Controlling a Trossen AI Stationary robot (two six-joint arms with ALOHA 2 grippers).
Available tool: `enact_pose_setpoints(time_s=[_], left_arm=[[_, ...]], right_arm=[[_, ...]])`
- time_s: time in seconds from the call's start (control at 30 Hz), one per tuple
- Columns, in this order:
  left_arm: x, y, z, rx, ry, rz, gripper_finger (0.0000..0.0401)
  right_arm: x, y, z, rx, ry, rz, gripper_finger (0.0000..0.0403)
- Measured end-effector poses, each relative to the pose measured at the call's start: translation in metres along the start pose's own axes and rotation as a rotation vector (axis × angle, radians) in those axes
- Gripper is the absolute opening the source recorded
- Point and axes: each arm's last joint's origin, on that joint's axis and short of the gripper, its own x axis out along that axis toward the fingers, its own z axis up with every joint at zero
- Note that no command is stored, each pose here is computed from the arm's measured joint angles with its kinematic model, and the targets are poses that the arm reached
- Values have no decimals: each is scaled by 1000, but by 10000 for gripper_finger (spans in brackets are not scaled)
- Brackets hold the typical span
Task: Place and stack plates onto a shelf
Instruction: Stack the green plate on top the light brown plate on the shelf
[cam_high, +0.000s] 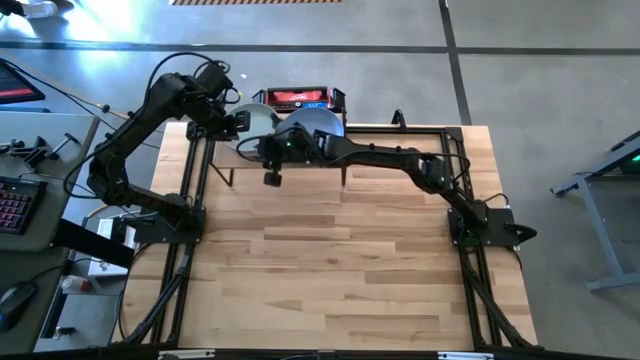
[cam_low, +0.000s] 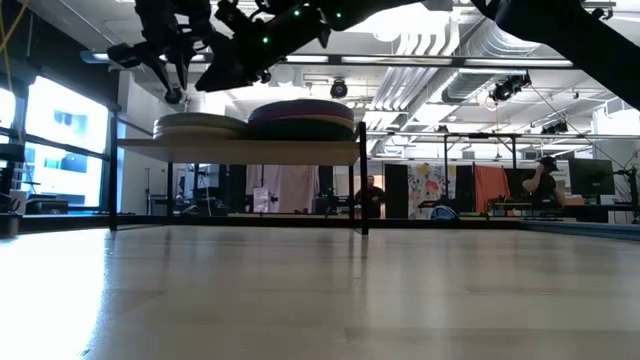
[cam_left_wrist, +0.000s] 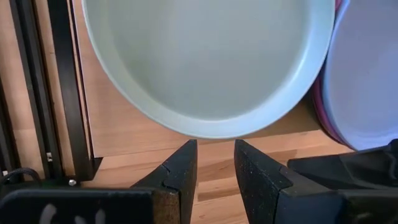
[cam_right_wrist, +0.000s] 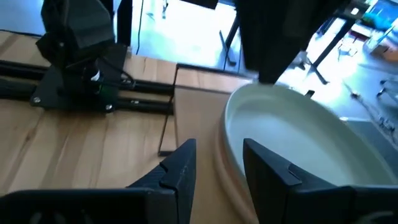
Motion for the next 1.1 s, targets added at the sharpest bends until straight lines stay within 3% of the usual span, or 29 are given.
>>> enact_pose_setpoints(time_s=[0.27, 0.53, 0.83, 1.1], left_arm=[[-1, -2, -3, 45, 2, -3, 95], [3, -14, -11, 106, -7, -11, 95], [5, -22, -16, 139, -34, -7, 95], [13, -28, -16, 169, -24, 22, 95]], right_arm=[[0, 2, -4, -38, 44, 16, 115], [0, -1, -11, 12, 104, 22, 115], [-21, 25, -11, 1, 286, 117, 115], [-45, 50, 11, -28, 284, 134, 115]])
